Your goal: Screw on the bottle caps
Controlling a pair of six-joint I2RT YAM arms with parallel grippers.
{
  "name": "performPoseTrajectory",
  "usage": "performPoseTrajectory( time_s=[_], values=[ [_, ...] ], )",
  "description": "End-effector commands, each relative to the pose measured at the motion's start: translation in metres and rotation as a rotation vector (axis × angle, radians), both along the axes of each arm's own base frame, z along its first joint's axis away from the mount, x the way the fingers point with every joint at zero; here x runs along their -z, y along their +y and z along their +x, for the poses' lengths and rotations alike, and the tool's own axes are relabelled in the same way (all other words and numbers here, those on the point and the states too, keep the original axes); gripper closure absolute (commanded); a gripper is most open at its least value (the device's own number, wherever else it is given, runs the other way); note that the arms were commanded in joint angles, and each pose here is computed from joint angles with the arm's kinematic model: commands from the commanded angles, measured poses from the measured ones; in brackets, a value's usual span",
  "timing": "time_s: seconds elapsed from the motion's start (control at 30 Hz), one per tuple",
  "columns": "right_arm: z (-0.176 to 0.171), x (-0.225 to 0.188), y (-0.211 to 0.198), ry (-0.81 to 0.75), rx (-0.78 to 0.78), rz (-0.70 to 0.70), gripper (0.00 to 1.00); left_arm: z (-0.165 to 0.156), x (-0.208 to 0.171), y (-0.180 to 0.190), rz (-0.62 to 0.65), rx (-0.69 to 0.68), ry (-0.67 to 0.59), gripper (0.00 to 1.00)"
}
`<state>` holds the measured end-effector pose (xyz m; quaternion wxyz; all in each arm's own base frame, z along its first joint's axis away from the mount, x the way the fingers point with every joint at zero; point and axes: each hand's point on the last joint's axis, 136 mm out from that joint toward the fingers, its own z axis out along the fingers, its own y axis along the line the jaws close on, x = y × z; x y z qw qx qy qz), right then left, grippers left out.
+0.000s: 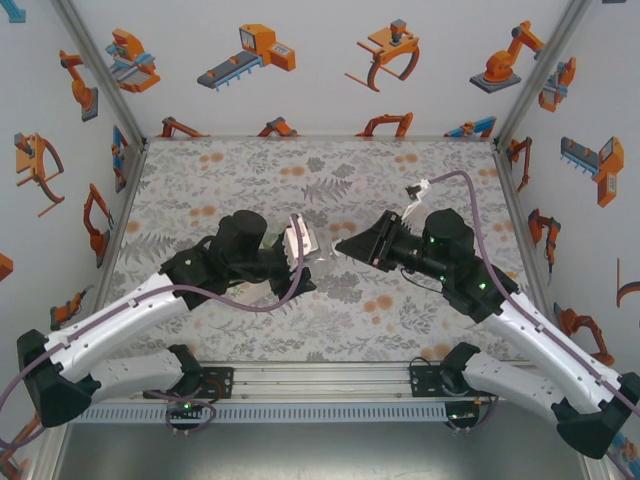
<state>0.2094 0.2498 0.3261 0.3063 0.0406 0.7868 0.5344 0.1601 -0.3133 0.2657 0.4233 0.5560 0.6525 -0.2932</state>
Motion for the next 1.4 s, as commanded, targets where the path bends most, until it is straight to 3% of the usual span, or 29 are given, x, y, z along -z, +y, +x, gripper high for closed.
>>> performPoseTrajectory(
  time_s=[0.0, 0.37, 0.5, 0.6, 0.97, 1.1, 1.27, 1.37],
  values=[
    [0.010, 0.039, -0.015, 0.236, 0.153, -0.015, 1.00, -0.002, -0.026, -0.008, -0.085, 0.034, -0.067, 1.00],
    [0.014, 0.041, -0.004, 0.237, 0.127, 0.003, 0.98, -0.006, -0.022, -0.007, -0.081, 0.049, -0.059, 1.00],
    [0.015, 0.036, 0.004, 0.219, 0.094, 0.021, 0.70, -0.007, -0.021, -0.008, -0.079, 0.058, -0.053, 1.00],
    [0.016, 0.034, 0.007, 0.196, 0.073, 0.008, 0.61, -0.003, -0.019, -0.007, -0.070, 0.034, -0.051, 1.00],
    [0.015, 0.039, 0.009, 0.195, 0.061, -0.009, 0.61, 0.005, -0.012, -0.005, -0.031, -0.015, -0.032, 1.00],
    [0.015, 0.039, 0.008, 0.191, 0.060, -0.016, 0.71, 0.006, -0.013, -0.005, -0.033, -0.020, -0.030, 0.99],
    [0.015, 0.040, 0.003, 0.163, 0.069, -0.056, 0.84, 0.009, -0.014, -0.003, -0.036, -0.044, -0.039, 0.55],
    [0.017, 0.044, -0.001, 0.144, 0.080, -0.098, 0.85, 0.008, -0.015, -0.002, -0.043, -0.042, -0.041, 0.37]
  ],
)
